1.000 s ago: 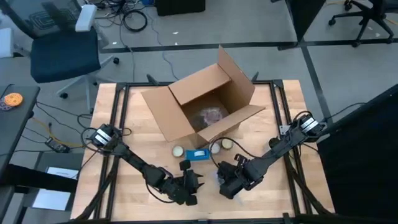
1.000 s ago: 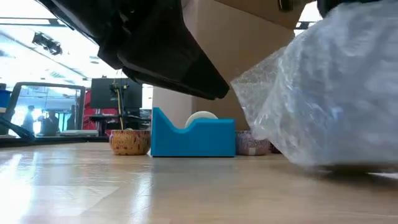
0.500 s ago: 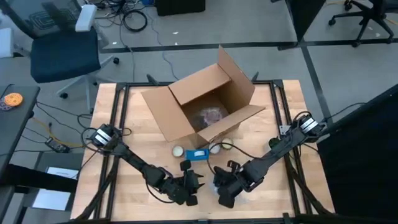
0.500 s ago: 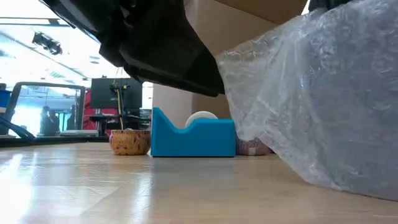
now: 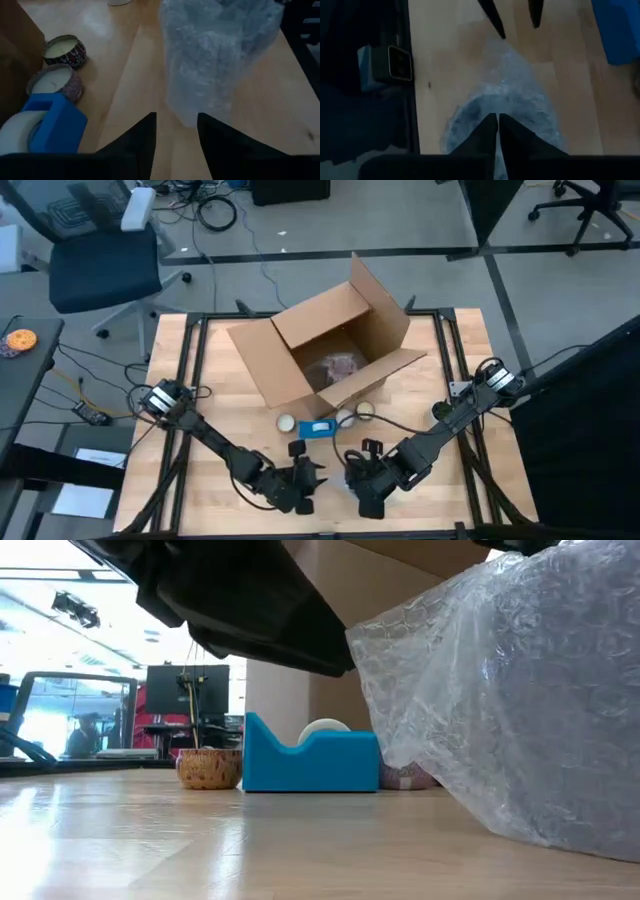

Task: Wrap mug
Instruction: Wrap the purple mug with the bubble wrap

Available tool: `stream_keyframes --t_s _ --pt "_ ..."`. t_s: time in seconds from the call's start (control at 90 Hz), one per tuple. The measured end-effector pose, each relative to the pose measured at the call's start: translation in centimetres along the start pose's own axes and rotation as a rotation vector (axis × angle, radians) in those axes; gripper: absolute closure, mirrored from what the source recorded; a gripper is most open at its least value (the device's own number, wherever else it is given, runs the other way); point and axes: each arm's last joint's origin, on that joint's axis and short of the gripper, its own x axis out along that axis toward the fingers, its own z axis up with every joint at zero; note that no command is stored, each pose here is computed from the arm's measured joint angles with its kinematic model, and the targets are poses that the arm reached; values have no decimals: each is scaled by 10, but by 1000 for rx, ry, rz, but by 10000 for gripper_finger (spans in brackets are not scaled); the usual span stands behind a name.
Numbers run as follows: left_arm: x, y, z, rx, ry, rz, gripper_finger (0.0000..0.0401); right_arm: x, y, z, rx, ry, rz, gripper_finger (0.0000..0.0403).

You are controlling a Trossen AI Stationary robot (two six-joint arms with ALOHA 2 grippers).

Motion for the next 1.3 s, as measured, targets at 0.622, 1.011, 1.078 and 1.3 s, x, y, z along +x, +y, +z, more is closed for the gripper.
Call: stream_keyframes --t_s 0.622,1.011,1.078,1.3 --pt "6 5 9 -126 -60 11 272 -19 3 2 -349 -83 15 403" --pt "4 -15 9 -380 -165 -102 272 -23 18 -5 -554 -163 -9 403" --pt "6 -18 8 -413 -186 -117 272 -23 18 -3 -538 -187 -37 403" --pt "5 -22 7 -480 -202 -132 272 -24 21 -3 -517 -231 -65 403"
